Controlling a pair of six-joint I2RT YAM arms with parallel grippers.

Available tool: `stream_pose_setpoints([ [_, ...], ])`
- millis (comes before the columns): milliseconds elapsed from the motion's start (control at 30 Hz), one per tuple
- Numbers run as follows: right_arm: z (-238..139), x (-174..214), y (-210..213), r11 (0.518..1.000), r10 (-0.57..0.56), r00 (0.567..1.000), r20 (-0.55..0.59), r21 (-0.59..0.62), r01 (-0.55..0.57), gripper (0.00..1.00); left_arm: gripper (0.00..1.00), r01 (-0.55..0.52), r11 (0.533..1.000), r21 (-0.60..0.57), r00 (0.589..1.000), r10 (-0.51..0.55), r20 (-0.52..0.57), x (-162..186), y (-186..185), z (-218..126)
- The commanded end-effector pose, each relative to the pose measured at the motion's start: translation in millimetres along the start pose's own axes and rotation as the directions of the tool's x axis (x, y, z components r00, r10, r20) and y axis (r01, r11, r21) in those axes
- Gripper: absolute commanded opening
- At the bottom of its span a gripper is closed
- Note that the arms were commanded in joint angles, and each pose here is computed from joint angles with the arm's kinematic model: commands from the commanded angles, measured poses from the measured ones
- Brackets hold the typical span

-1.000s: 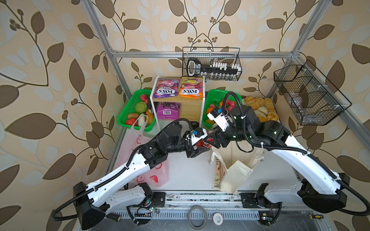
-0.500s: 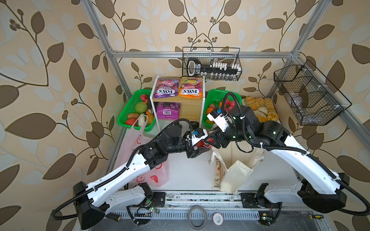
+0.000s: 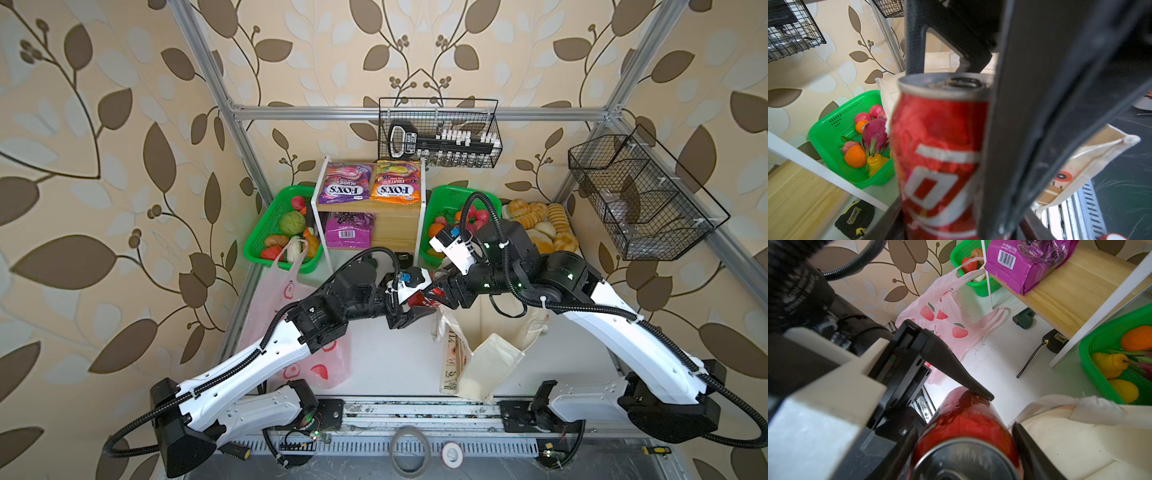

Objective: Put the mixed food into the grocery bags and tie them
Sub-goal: 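Carry the can toward the right gripper while the right gripper grasps its bottom, then open the left gripper while the right gripper carries the can over the tote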

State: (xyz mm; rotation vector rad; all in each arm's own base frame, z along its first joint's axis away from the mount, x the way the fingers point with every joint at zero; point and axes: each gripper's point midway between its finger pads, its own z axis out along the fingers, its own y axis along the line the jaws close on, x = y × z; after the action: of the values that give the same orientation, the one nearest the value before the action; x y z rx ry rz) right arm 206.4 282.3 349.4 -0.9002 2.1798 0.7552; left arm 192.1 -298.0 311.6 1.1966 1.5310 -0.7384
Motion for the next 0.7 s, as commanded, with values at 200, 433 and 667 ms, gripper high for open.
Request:
stream_pose_setpoints([
  [200,-50,-6,-24,0.981,0.024,0.990,0.142,0.186,-0.051,0.38,0.76,0.124,0.991,-0.059,0.962,-0.105,0.252,-77,14,-32],
  [433,-114,0,-69,0.891,0.074,0.950,0.302,0.409,-0.199,0.36,0.76,0.410,0.911,-0.046,0.897,-0.394,0.199,-62,22,-21],
  [667,-133,-6,-58,0.917,0.105,0.914,0.393,0.318,-0.242,0.36,0.78,0.559,0.828,0.039,0.814,-0.557,0.163,-64,20,-1],
])
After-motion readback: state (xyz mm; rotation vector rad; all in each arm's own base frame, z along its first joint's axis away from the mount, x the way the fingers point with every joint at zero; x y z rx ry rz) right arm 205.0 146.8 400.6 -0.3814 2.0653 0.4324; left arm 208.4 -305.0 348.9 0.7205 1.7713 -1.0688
